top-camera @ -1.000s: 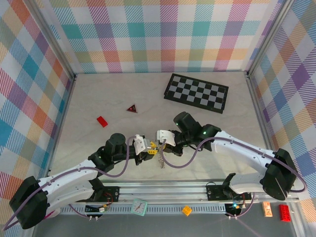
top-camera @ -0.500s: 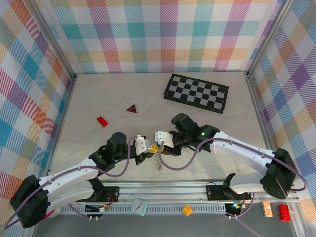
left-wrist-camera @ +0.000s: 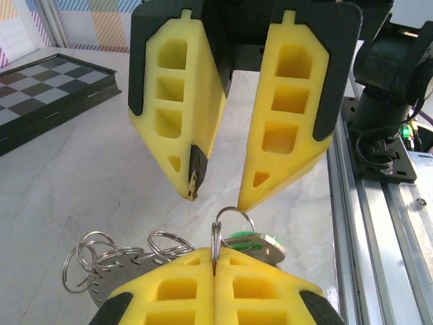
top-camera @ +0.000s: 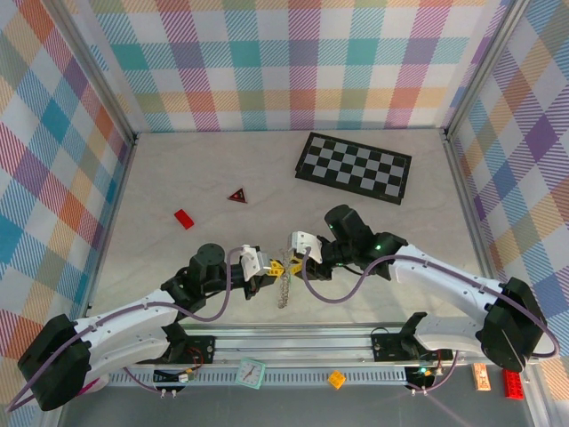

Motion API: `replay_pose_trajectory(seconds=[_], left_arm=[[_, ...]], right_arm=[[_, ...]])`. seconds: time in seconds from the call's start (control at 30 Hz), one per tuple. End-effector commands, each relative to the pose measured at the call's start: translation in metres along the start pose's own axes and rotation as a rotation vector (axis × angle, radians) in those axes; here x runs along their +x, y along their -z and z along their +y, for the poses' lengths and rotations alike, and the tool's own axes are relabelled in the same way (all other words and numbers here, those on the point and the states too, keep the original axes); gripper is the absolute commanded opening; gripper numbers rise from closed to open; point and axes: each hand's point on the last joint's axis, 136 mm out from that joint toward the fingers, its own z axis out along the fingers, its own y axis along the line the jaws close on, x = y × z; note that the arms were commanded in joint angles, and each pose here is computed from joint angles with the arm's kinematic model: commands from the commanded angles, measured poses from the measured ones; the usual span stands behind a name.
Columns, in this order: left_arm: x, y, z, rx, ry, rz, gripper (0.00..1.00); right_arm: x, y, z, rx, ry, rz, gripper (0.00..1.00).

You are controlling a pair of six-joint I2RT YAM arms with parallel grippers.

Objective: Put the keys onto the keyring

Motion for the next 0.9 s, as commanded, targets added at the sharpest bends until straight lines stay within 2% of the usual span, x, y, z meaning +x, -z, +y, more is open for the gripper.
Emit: replay_pose_trajectory(seconds=[0.0, 0.1, 0.2, 0.3, 0.5, 0.6, 0.87], left_arm=[[-0.022, 0.002, -0.003, 0.007, -0.032, -0.088, 0.0], [-0.023, 0.002, 0.0, -0.012, -0.028, -0.093, 0.0], [-0.024, 0.003, 0.002, -0.026, -0.025, -0.104, 0.0], [-0.026, 0.004, 0.003, -0.03, -0.02, -0.118, 0.0], [-0.025, 0.003, 0.003, -0.032, -0.009, -0.122, 0.0], [-0.025, 0.002, 0.004, -0.032, -0.008, -0.126, 0.0], [-0.024, 0.001, 0.003, -0.028, -0.009, -0.122, 0.0]], right_arm=[[-0.005, -0.003, 0.005, -0.04, -0.015, -0.031, 0.27], [-0.006, 0.001, 0.003, -0.015, -0.014, -0.031, 0.28], [-0.01, 0.009, -0.003, 0.037, -0.039, -0.049, 0.33], [-0.015, 0.018, -0.006, 0.077, -0.124, -0.075, 0.36], [-0.024, 0.023, -0.015, 0.102, -0.613, -0.202, 0.35], [-0.022, 0.024, -0.016, 0.101, -0.804, -0.215, 0.38], [-0.018, 0.016, 0.005, -0.032, -0.867, -0.133, 0.37]])
